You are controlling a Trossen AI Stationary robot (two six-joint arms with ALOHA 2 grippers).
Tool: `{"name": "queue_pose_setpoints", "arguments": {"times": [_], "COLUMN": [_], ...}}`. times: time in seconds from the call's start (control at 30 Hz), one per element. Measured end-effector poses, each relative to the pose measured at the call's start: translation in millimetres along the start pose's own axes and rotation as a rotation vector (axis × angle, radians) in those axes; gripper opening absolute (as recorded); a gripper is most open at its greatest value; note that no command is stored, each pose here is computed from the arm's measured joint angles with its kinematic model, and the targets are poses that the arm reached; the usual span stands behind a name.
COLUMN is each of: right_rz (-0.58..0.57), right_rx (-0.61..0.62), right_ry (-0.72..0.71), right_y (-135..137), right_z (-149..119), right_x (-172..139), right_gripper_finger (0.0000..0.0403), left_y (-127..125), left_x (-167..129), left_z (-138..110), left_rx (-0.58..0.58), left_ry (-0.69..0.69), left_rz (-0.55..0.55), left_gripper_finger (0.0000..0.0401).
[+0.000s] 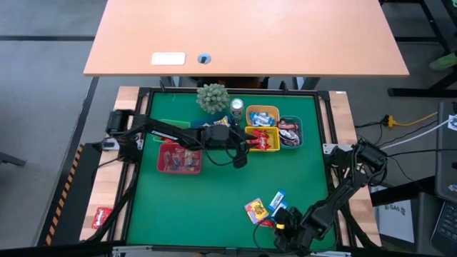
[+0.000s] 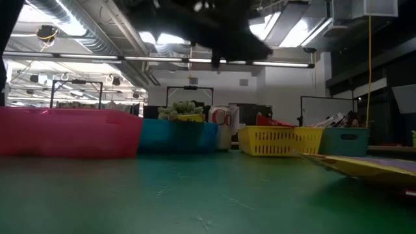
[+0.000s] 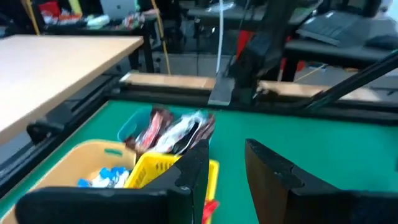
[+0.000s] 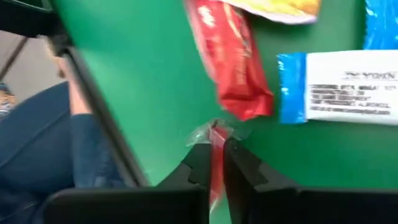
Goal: Sort candy
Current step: Put the transparent orange candy into the red bin
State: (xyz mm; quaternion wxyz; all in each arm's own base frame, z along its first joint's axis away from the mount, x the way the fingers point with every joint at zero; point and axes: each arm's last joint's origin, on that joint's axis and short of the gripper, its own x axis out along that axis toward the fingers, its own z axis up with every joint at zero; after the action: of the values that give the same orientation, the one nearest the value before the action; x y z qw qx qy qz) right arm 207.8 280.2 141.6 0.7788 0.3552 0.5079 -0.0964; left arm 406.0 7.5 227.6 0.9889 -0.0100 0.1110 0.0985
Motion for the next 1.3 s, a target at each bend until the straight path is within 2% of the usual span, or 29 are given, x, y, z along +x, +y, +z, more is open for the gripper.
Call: {"name": "queue_pose_setpoints", "arguments": {"times": [0.23,0.33,0.43,0.6,0.8,0.93,1.03,1.13,1.3], "right_rz": [0.126,0.180,0.210,0.136,0.091,0.115,0.117,0.115,0.141], "right_rx": [-0.060,-0.156,-0.307,-0.593,-0.805,-0.853,-0.861,-0.848,-0.823], "right_ry": [-0.034,-0.071,-0.133,-0.310,-0.460,-0.563,-0.644,-0.714,-0.823], "right_y": [24,34,41,42,31,15,3,-10,-24], "right_z": [22,38,60,116,194,241,271,295,326], "right_x": [-34,-51,-68,-82,-86,-91,-97,-103,-98], "right_gripper_finger": [0.0020,0.0024,0.0023,0.0022,0.0023,0.0023,0.0023,0.0023,0.0024], "left_y": [-16,-24,-30,-40,-58,-77,-89,-100,-109], "left_x": [-43,-67,-91,-135,-180,-196,-206,-215,-224], "left_z": [34,47,55,67,69,62,60,58,57], "left_rx": [0.026,0.044,0.089,0.088,0.086,0.087,0.073,0.051,0.038], "left_ry": [0.055,0.091,0.140,0.209,0.265,0.287,0.289,0.282,0.247], "left_rz": [-0.054,-0.088,-0.123,-0.171,-0.138,-0.105,-0.126,-0.148,-0.103], "left_gripper_finger": [0.0092,0.0092,0.0092,0.0092,0.0092,0.0092,0.0092,0.0092,0.0092]}}
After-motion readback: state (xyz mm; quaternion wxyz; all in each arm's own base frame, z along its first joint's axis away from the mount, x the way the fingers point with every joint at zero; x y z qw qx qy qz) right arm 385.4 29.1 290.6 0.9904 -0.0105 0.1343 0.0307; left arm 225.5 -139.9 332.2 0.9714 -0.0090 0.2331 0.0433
